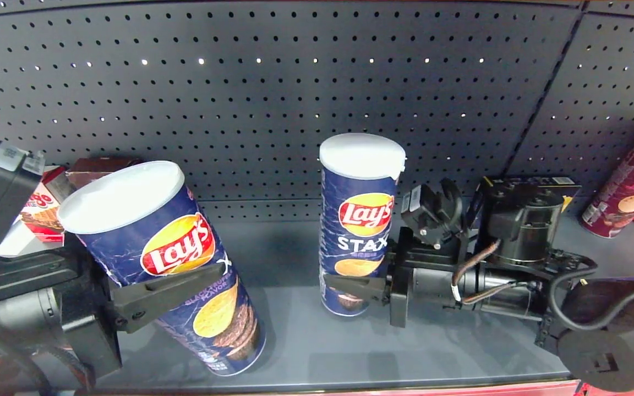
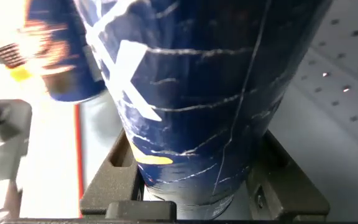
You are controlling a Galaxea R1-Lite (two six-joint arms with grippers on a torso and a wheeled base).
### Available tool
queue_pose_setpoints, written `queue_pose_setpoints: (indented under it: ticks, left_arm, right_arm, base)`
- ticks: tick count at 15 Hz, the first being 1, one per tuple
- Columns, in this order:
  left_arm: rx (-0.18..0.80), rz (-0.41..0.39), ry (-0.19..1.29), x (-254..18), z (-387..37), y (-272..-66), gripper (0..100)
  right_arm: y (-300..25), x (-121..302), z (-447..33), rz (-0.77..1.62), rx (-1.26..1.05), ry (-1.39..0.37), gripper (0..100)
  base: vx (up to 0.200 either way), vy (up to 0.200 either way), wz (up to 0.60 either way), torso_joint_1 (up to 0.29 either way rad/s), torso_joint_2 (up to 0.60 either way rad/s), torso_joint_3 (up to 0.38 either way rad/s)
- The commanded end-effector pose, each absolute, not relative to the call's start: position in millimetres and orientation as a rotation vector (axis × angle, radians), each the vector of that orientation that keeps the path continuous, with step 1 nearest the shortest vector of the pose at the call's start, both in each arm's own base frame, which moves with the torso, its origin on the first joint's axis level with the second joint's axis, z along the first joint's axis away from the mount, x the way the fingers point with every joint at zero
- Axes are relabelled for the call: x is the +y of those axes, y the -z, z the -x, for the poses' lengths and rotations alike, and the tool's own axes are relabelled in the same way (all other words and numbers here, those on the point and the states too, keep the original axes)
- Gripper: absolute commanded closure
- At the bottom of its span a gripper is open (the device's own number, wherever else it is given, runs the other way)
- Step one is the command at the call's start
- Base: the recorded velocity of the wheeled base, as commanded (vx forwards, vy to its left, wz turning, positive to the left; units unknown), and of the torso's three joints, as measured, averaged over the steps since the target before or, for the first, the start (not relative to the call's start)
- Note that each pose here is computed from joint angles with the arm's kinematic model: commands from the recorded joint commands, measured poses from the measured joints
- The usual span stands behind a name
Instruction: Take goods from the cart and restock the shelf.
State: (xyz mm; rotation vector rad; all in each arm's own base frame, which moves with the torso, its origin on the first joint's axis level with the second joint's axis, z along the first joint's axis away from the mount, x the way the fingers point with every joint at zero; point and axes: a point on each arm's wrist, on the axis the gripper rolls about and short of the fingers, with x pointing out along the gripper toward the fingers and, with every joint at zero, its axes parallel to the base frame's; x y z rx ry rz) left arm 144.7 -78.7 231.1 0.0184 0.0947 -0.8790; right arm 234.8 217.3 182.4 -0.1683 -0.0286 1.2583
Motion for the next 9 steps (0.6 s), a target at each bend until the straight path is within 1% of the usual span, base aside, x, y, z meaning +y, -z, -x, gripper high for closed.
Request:
queue_pose_setpoints:
  ticks: [1, 6, 9]
  left_arm:
    - [0.094, -0.019, 0.879, -79, -145, -231, 100]
    - [0.097, -0.019, 0.879, -79, -145, -231, 100]
    - [0.097, -0.019, 0.879, -79, -145, -231, 100]
  right_arm:
    - [-180, 211, -213, 0.17, -0.037, -1.273, 100]
    - [-150, 206, -196, 0.175, 0.0, -1.282, 100]
    - [-138, 212, -198, 0.183, 0.03, -1.295, 100]
  base:
    - [0.0, 0.0, 0.0, 0.0, 0.0, 0.0]
    - [0.0, 0.0, 0.0, 0.0, 0.0, 0.0]
    - [0.0, 0.0, 0.0, 0.0, 0.0, 0.0]
